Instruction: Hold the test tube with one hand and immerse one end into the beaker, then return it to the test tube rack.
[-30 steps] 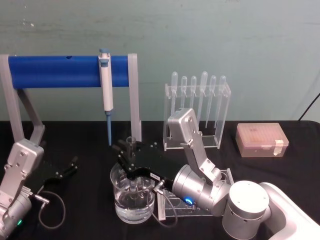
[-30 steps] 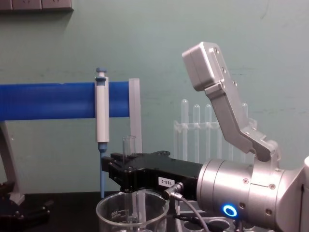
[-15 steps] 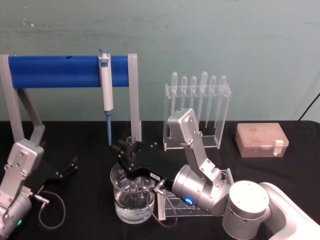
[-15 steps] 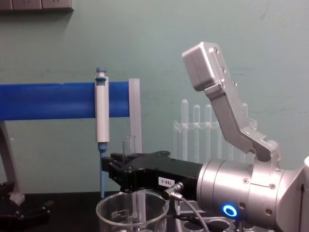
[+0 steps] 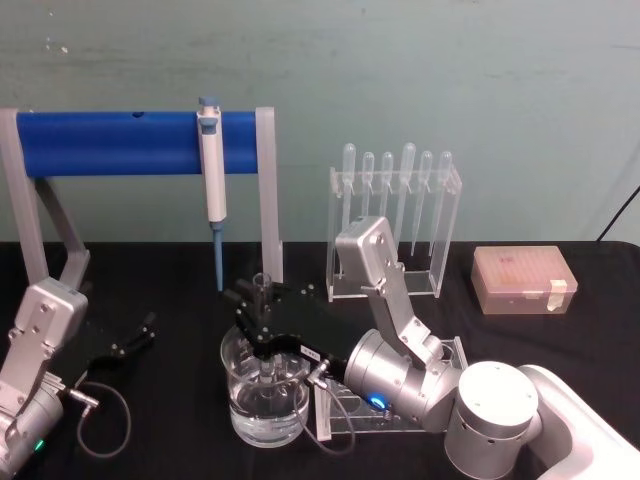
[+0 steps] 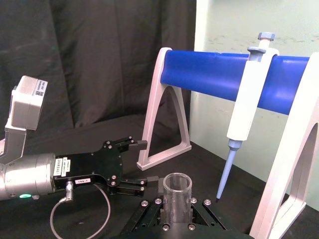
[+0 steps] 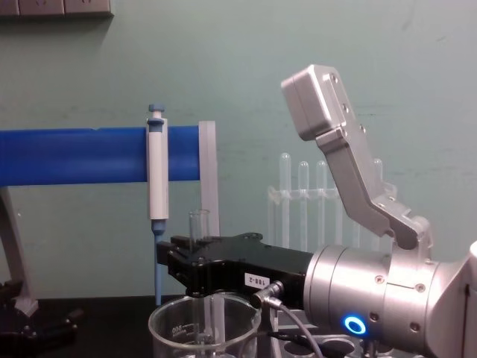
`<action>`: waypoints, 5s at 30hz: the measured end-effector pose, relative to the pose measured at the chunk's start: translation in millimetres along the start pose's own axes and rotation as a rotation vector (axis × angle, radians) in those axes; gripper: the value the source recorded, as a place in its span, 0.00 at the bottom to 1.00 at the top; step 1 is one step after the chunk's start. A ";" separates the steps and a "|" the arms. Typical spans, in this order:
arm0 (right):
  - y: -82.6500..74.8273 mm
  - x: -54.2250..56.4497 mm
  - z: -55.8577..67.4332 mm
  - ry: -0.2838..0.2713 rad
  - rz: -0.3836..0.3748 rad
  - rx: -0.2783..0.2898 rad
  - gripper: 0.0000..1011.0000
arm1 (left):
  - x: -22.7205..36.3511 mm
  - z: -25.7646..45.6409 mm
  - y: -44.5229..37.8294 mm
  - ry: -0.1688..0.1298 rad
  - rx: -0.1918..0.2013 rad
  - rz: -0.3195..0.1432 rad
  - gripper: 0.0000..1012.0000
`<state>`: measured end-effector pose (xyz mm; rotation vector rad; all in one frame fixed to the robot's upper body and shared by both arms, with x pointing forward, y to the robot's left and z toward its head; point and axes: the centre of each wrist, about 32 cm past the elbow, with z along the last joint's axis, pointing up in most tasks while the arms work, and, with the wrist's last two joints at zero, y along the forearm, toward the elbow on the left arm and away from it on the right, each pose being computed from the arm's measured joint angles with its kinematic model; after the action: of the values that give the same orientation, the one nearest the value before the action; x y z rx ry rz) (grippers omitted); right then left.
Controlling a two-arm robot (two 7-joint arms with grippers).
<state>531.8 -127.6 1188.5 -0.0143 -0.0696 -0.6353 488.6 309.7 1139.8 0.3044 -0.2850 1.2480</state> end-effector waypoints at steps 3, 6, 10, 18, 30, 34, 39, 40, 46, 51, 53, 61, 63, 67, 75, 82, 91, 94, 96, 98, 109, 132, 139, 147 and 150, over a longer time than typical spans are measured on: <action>-0.5 0.7 1.0 0.000 -0.002 0.004 0.15 | 0.0 0.0 0.0 0.000 0.000 0.000 0.99; -1.0 1.1 4.5 -0.005 0.002 0.012 0.15 | 0.0 0.0 0.0 0.000 0.000 0.000 0.99; -2.0 1.3 12.6 -0.016 0.007 0.018 0.15 | 0.0 0.0 0.0 0.000 0.000 0.000 0.99; 0.9 3.5 43.7 -0.035 0.022 0.038 0.15 | 0.0 0.0 0.0 0.000 0.000 0.000 0.99; -0.1 11.8 97.8 -0.030 0.040 0.063 0.15 | 0.0 0.0 0.0 0.000 0.000 0.000 0.99; -6.5 16.9 111.2 -0.025 0.038 0.070 0.15 | 0.0 0.0 0.0 0.000 0.000 0.000 0.99; -21.5 24.4 124.8 -0.032 0.021 0.088 0.15 | 0.0 0.0 0.0 0.000 0.000 0.000 0.99; -28.4 27.1 127.8 -0.036 0.009 0.089 0.15 | 0.0 0.0 0.0 0.000 0.000 0.000 0.99; -57.9 36.2 130.1 -0.042 -0.045 0.079 0.15 | 0.0 0.0 0.0 0.000 0.000 0.000 0.99; -85.1 40.9 118.8 -0.035 -0.105 0.051 0.15 | 0.0 0.0 0.0 0.000 0.000 0.000 0.99; -90.9 40.9 114.3 -0.033 -0.118 0.043 0.15 | 0.0 0.0 0.0 0.000 0.000 0.000 0.99; -111.1 36.3 95.2 -0.050 -0.176 0.008 0.15 | 0.0 0.0 0.0 0.000 0.000 0.000 0.99; -113.5 35.8 92.2 -0.051 -0.187 0.004 0.15 | 0.0 0.0 0.0 0.000 0.000 0.000 0.99; -117.7 35.5 83.9 -0.050 -0.215 -0.005 0.15 | 0.0 0.0 0.0 0.000 0.000 0.000 0.99; -117.7 35.4 73.8 -0.044 -0.236 -0.012 0.15 | 0.0 0.0 0.0 0.000 0.000 0.000 0.99; -111.7 33.5 67.6 -0.035 -0.228 -0.015 0.15 | 0.0 0.0 0.0 0.000 0.000 0.000 0.99; -101.7 31.2 58.7 -0.024 -0.217 -0.017 0.15 | 0.0 0.0 0.0 0.000 0.000 0.000 0.99; -99.0 30.5 56.7 -0.019 -0.214 -0.015 0.15 | 0.0 0.0 0.0 0.000 0.000 0.000 0.99; -97.7 29.7 55.9 -0.015 -0.211 -0.014 0.15 | 0.0 0.0 0.0 0.000 0.000 0.000 0.99; -95.7 28.6 54.1 -0.012 -0.205 -0.015 0.15 | 0.0 0.0 0.0 0.000 0.000 0.000 0.99; -90.4 27.6 43.3 0.000 -0.207 -0.021 0.15 | 0.0 0.0 0.0 0.000 0.000 0.000 0.99; -91.4 22.7 26.9 0.020 -0.208 -0.055 0.15 | 0.0 0.0 0.0 0.000 0.000 0.000 0.99; -91.9 22.2 18.6 0.023 -0.211 -0.073 0.15 | 0.0 0.0 0.0 0.000 0.000 0.000 0.99; -93.3 21.5 11.6 0.033 -0.214 -0.080 0.15 | 0.0 0.0 0.0 0.000 0.000 0.000 0.99; -93.5 21.4 10.1 0.036 -0.213 -0.080 0.15 | 0.0 0.0 0.0 0.000 0.000 0.000 0.99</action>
<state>492.9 -215.2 1199.3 -0.0736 -0.0103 -0.8508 488.6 309.7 1139.8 0.3044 -0.2851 1.2479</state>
